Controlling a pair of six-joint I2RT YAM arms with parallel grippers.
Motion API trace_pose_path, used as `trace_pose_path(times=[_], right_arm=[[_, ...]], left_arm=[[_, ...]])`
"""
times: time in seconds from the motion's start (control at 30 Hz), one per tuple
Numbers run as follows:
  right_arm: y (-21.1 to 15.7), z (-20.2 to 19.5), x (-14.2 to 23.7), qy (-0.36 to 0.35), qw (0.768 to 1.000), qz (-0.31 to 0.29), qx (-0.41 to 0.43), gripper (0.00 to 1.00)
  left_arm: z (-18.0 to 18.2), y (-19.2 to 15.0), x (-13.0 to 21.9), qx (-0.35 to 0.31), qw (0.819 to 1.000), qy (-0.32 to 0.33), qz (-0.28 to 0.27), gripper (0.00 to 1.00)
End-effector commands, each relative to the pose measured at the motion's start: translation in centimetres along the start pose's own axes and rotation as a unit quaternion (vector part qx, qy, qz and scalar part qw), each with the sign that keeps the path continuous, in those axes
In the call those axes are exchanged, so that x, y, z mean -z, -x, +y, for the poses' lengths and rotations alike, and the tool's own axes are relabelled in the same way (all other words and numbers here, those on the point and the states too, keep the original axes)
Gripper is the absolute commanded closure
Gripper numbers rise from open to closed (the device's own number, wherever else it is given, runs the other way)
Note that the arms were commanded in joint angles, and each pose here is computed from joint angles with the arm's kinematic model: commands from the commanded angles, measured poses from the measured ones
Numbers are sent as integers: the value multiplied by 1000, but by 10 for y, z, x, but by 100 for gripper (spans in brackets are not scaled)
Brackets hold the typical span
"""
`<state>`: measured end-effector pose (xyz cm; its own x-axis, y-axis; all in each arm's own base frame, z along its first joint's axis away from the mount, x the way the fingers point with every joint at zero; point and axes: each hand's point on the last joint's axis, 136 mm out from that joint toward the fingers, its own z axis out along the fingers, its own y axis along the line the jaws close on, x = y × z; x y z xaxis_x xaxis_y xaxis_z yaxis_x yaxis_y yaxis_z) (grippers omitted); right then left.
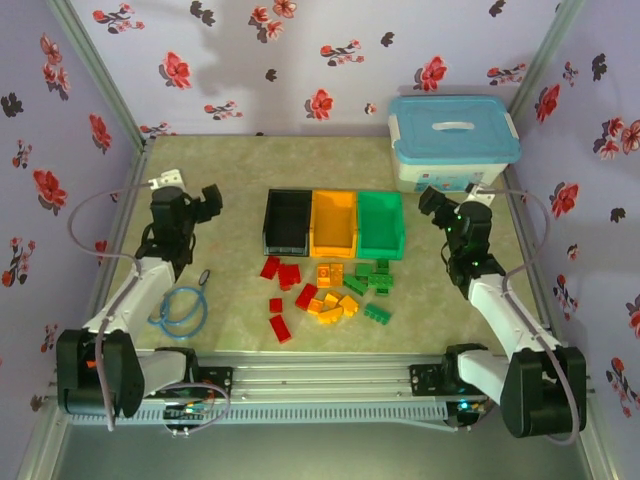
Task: Sort the legos into containers by color
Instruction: Pick up the lego from the middle-left of the table.
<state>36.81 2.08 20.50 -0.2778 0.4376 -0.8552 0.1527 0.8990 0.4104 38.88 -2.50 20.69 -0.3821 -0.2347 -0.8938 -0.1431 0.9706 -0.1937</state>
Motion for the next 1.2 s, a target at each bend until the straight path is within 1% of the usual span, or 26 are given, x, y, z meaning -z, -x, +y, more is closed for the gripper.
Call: trace_pose_path(times=[0.0, 0.17, 0.3, 0.43, 0.5, 0.57, 0.67, 0.77, 0.83, 1.07, 1.17], right_arm=[[-24, 11, 9, 4, 996, 79, -41, 1], [-37, 25, 20, 17, 989, 143, -30, 1], [-52, 36, 29, 24, 982, 185, 1, 1], [-63, 44, 38, 29, 976, 213, 24, 1], [-68, 52, 42, 44, 973, 225, 30, 1], [-72, 59, 44, 62, 970, 232, 31, 1], [-76, 65, 45, 67, 969, 234, 35, 1], [-81, 68, 45, 69, 967, 243, 36, 3], [-87, 69, 45, 72, 965, 251, 35, 5], [-101, 70, 47, 72, 961, 263, 46, 7], [-102, 70, 47, 71, 961, 263, 47, 8]], left_arm=[[-27, -37, 18, -8, 995, -23, 95, 0], [-63, -61, 44, -51, 988, -53, 138, 3], [-84, -84, 64, -62, 980, -76, 172, 7], [-98, -126, 79, -67, 968, -88, 223, 8], [-103, -148, 85, -67, 963, -91, 247, 9], [-107, -165, 90, -72, 956, -89, 269, 11], [-111, -185, 95, -83, 947, -83, 297, 12], [-110, -205, 102, -91, 938, -69, 328, 17], [-109, -216, 108, -98, 932, -61, 345, 18], [-108, -252, 131, -112, 915, -44, 385, 21], [-101, -265, 133, -115, 910, -29, 397, 24]])
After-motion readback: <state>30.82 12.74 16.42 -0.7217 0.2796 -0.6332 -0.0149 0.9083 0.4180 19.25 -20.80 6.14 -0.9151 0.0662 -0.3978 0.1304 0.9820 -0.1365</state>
